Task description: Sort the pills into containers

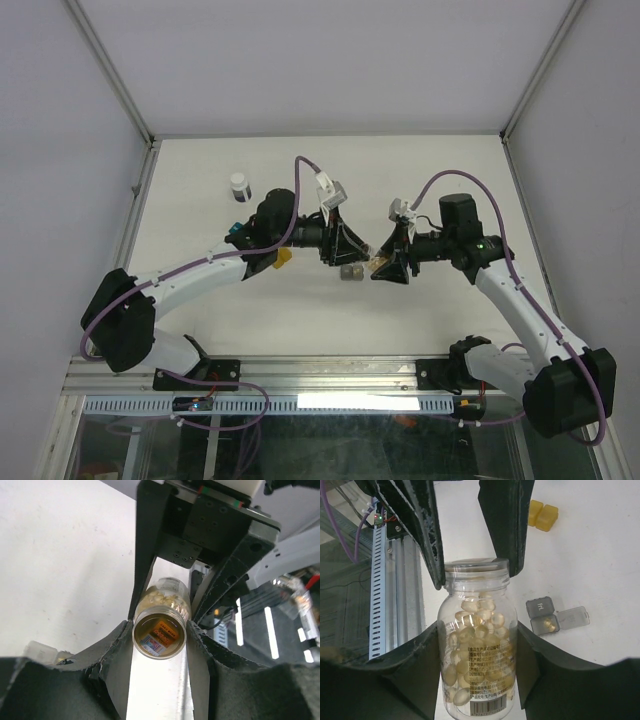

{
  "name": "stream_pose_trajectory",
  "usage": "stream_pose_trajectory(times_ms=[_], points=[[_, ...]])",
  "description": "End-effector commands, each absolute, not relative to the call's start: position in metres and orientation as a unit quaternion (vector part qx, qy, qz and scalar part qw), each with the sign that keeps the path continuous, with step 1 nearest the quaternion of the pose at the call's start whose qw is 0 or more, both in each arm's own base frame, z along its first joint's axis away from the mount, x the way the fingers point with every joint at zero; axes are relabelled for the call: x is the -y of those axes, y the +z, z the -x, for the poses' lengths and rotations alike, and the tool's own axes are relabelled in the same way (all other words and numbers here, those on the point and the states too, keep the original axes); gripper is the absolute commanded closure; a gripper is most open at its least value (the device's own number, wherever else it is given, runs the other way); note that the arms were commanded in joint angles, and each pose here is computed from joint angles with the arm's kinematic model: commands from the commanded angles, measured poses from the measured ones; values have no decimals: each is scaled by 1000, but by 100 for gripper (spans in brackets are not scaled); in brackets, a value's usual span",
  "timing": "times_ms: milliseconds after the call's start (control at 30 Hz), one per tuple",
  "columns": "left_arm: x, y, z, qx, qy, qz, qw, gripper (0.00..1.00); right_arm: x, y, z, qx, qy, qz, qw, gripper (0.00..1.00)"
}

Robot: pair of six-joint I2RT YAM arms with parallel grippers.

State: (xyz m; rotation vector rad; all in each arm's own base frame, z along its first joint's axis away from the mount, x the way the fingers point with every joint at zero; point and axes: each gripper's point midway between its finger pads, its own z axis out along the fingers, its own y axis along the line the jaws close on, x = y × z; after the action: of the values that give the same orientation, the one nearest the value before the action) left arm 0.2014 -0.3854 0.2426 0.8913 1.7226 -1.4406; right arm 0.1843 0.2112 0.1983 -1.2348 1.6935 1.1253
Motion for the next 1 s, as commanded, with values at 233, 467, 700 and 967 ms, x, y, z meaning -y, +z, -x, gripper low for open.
stream_pose_trajectory(times_ms=[233, 467, 700, 967], points=[[383, 213, -161, -486, -499, -617, 367, 84, -228, 252, -189, -560, 466, 523, 441, 100], [397, 226, -180, -496, -492, -609, 376, 69, -227, 253, -187, -557, 465, 526, 444, 100], [397, 245, -191, -513, -479, -584, 408, 42, -226, 254, -186, -555, 464, 528, 445, 100], [384, 255, -192, -509, -465, -570, 447, 20, -226, 254, -185, -554, 466, 528, 444, 100]])
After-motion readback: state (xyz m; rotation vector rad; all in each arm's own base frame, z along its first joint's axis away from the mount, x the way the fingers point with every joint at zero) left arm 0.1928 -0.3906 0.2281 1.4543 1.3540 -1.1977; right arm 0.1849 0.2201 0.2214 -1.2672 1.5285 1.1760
